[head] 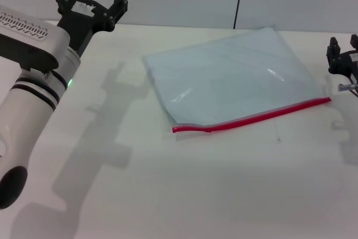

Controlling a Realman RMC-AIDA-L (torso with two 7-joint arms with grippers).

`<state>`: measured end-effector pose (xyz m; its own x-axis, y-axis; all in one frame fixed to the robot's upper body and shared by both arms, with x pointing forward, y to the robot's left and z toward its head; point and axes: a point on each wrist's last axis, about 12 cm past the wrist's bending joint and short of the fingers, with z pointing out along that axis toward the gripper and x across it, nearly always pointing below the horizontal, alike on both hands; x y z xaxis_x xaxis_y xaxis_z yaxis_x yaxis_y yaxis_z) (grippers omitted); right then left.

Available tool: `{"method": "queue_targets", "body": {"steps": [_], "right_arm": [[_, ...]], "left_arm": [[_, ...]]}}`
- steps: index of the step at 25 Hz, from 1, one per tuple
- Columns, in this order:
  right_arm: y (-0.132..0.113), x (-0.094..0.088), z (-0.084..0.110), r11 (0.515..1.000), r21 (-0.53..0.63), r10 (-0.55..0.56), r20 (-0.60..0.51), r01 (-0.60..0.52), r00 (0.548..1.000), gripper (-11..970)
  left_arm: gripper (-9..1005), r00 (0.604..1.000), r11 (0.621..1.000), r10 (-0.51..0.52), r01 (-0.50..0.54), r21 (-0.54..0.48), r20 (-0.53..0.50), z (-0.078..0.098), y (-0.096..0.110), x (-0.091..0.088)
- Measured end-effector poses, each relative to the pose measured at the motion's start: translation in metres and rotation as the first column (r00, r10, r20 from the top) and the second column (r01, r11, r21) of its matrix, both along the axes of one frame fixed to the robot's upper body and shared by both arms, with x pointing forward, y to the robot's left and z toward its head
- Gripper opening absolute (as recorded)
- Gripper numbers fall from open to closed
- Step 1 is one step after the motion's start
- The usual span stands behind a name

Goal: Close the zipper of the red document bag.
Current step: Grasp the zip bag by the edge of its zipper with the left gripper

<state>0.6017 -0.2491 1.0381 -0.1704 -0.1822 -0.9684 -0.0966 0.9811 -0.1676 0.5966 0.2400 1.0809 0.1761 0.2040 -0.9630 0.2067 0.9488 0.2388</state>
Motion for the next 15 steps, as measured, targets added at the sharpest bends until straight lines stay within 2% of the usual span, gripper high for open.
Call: {"method": "queue_targets", "body": {"steps": [15], "right_arm": [[0.0002, 0.0000, 0.0001, 1.000, 0.001, 0.000, 0.001, 0.000, 1.000, 424]], "left_arm": [[831, 1.000, 1.000, 0.002, -0.002, 0.005, -0.002, -0.0008, 0.0017, -0.0002]]}}
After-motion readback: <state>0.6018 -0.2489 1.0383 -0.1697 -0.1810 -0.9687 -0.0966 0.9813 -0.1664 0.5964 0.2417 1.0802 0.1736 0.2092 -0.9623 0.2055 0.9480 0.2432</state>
